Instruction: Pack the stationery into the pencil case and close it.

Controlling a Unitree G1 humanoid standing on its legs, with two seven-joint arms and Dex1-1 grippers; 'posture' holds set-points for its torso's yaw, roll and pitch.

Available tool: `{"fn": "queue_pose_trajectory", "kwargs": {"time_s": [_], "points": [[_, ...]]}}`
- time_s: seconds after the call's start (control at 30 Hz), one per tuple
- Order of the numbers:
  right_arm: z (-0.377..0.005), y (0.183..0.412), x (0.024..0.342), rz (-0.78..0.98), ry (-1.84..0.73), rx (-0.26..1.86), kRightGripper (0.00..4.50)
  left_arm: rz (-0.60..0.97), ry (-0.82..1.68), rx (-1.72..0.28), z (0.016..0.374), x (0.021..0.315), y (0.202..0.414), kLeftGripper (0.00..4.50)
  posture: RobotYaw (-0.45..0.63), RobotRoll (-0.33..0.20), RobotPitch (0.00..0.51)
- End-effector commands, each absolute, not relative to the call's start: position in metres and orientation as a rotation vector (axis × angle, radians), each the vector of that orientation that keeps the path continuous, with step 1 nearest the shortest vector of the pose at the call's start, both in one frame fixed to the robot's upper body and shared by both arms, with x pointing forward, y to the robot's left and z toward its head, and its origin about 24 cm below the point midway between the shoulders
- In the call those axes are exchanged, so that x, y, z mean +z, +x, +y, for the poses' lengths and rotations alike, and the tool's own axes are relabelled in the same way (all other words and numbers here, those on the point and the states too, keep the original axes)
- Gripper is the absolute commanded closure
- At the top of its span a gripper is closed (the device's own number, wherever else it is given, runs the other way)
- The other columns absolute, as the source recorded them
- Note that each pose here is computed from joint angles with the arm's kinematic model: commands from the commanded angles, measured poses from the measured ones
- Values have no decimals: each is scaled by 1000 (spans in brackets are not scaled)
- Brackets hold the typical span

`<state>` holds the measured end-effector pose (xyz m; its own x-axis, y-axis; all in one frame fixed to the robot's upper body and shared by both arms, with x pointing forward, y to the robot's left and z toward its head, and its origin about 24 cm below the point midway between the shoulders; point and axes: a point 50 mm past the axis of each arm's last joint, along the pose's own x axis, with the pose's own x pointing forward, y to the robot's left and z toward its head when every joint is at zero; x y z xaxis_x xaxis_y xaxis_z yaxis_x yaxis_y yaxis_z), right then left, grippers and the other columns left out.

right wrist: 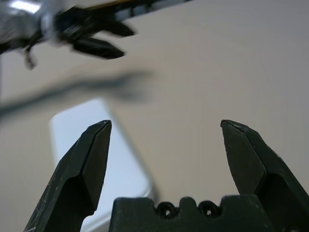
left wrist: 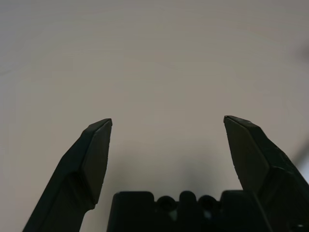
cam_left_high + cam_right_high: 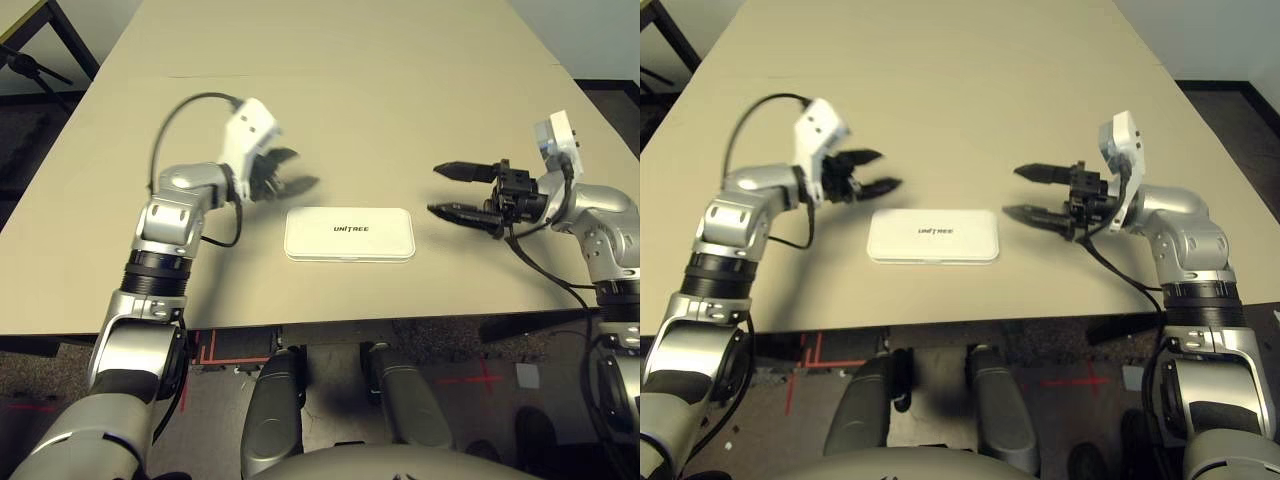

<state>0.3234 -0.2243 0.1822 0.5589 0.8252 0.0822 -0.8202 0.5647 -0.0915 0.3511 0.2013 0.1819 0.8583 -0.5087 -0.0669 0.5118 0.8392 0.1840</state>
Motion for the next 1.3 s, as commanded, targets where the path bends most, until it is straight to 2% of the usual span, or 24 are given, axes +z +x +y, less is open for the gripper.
{"fn": "queue_pose_trajectory", "kwargs": {"time_s": [0.03, 0.13, 0.33, 0.57, 0.8, 1.3], "points": [[-239, 335, 187, -226, 7, 708, 0, -54, 132, -288, 230, 177, 346, 35, -45, 0, 196], [-250, 345, 183, -235, 50, 467, 0, -129, 59, -53, 257, 177, 340, 35, -45, 0, 193], [-267, 353, 175, -228, 41, 211, 0, -227, 51, 170, 276, 182, 330, 35, -39, 0, 188], [-287, 355, 164, -233, 44, -15, 0, -201, 14, 255, 276, 167, 318, 35, -47, 0, 185], [-301, 354, 149, -203, 59, -151, 0, -173, 7, 262, 274, 154, 313, 35, -61, 0, 187], [-308, 349, 135, -148, 23, -251, 0, -171, -3, 263, 272, 147, 312, 35, -82, 0, 184]]}}
